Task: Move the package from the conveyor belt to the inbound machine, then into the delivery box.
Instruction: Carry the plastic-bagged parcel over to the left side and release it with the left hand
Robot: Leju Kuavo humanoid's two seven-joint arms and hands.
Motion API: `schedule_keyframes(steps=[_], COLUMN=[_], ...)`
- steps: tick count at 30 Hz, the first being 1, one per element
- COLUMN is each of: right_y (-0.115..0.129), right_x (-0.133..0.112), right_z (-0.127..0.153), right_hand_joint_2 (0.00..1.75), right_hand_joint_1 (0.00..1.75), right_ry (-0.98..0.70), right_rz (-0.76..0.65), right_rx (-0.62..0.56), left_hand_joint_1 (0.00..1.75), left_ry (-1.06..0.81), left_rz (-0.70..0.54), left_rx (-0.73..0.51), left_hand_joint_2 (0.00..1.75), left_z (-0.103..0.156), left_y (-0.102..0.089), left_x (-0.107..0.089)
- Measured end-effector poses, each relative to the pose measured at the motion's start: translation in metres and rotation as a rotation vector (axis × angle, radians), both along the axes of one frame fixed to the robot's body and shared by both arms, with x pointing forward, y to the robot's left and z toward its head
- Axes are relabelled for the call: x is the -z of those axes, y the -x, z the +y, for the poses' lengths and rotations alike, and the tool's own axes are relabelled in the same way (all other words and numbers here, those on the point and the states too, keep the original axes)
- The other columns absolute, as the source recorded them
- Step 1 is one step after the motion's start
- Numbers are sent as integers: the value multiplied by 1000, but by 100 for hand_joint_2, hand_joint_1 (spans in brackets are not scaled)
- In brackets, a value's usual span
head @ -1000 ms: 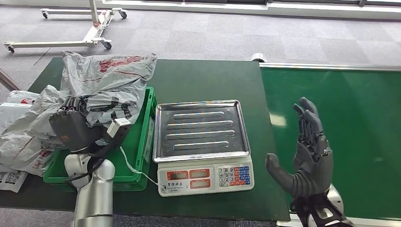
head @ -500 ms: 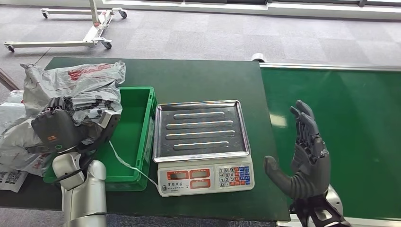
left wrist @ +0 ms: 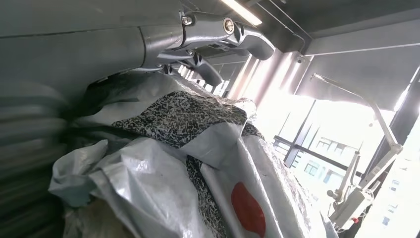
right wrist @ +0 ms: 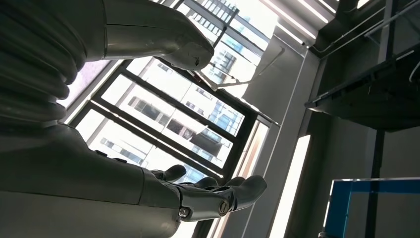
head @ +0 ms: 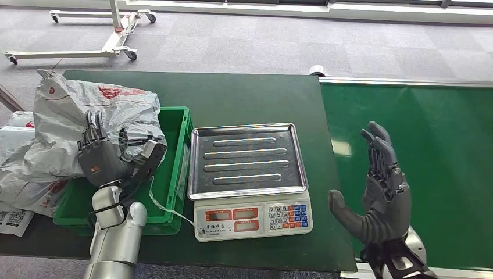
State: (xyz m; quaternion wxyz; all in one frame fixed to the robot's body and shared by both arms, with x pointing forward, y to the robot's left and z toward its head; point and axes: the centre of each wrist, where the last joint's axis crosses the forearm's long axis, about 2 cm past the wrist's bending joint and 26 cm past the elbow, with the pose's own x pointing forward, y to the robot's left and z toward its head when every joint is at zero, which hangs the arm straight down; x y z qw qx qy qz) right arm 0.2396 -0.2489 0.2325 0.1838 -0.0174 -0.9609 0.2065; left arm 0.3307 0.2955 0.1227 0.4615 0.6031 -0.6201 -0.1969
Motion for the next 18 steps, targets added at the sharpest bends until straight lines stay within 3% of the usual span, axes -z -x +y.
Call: schedule_keyframes(steps=[7, 14, 18], right_y=[-1, -6, -9], right_x=[-1, -3, -4], right_z=[-4, -6, -7], right_hand_joint_2=[175, 175, 175], right_hand_joint_1=[0, 0, 0], right_ry=[-1, -30, -41], right_rz=[2, -2, -1], right_rx=[5, 8, 11], left_hand_joint_1=[0, 0, 0], left_ry=[157, 676, 809], left_rz=[-62, -311, -447], left_rx=[126, 568, 760], left_hand_joint_2=[175, 175, 175], left_z=[-1, -7, -11], left_y=[-2, 11, 23], left_x=[-3, -14, -29])
